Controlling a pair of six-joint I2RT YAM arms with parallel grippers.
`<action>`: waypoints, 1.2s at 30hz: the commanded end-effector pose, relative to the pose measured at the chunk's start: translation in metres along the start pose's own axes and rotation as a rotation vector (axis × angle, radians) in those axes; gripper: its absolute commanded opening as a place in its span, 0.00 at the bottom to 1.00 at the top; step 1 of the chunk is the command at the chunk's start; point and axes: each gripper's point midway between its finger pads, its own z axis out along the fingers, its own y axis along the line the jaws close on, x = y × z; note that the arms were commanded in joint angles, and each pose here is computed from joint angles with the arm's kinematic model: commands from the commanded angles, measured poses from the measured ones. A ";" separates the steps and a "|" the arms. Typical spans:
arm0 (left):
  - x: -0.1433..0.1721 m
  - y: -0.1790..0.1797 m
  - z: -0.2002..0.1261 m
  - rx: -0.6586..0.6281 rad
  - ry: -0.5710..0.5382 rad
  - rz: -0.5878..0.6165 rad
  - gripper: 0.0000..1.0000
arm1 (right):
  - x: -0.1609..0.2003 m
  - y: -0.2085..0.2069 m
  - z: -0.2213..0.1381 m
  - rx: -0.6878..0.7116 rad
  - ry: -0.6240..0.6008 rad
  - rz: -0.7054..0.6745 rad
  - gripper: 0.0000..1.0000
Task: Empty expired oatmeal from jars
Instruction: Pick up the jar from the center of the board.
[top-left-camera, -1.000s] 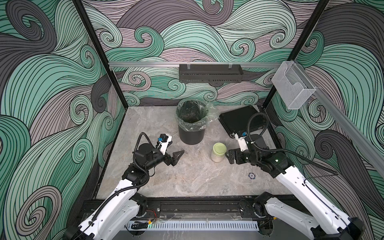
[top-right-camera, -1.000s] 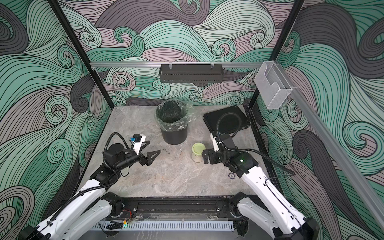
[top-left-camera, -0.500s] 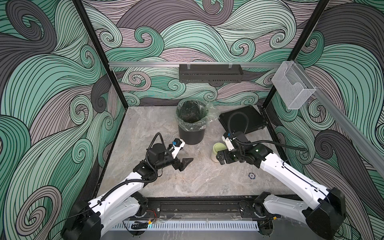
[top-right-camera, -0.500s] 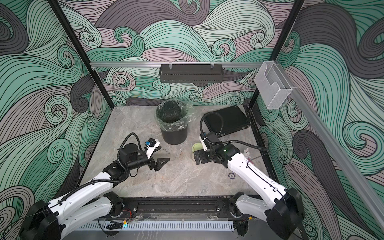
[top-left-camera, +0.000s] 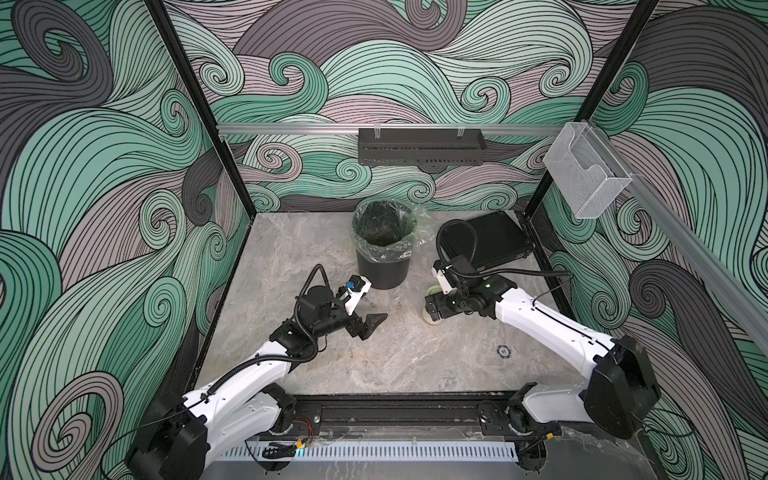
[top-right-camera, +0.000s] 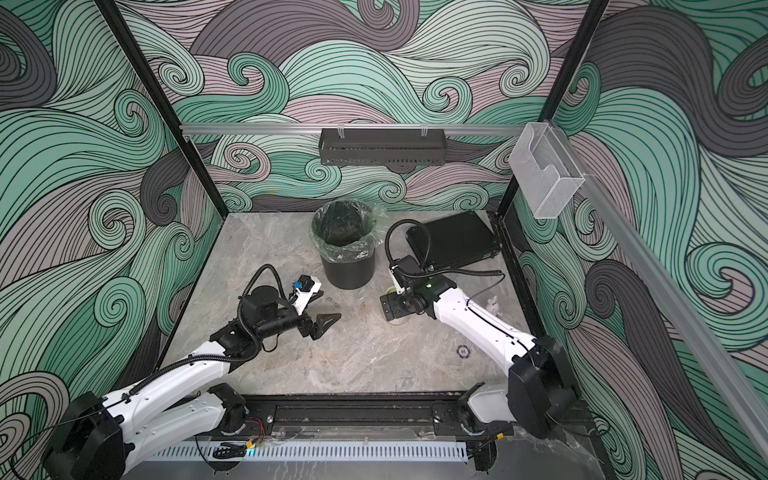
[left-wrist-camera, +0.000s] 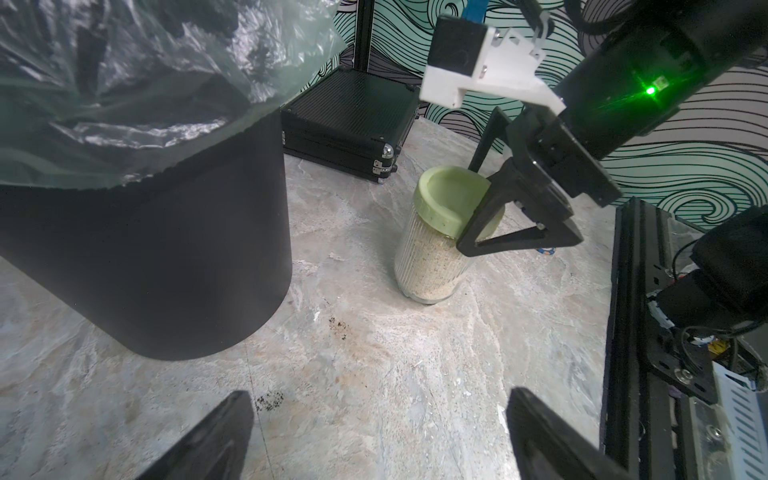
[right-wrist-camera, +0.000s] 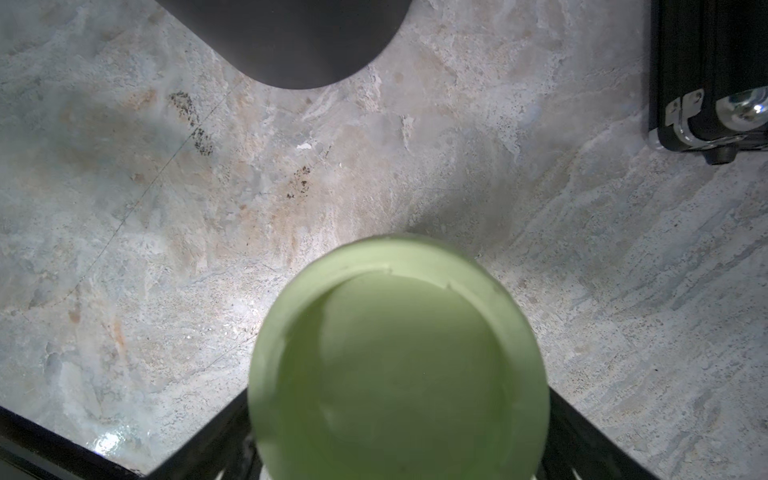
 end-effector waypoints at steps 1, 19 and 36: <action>-0.008 0.000 0.003 0.003 -0.023 0.018 0.95 | -0.017 0.003 -0.004 0.003 -0.045 -0.021 0.85; -0.019 -0.025 0.003 0.141 -0.074 0.090 0.95 | -0.013 0.013 -0.040 -0.095 -0.139 0.040 0.54; -0.059 -0.057 0.021 0.292 -0.130 0.144 0.91 | -0.035 0.061 -0.122 -0.432 -0.279 0.166 0.48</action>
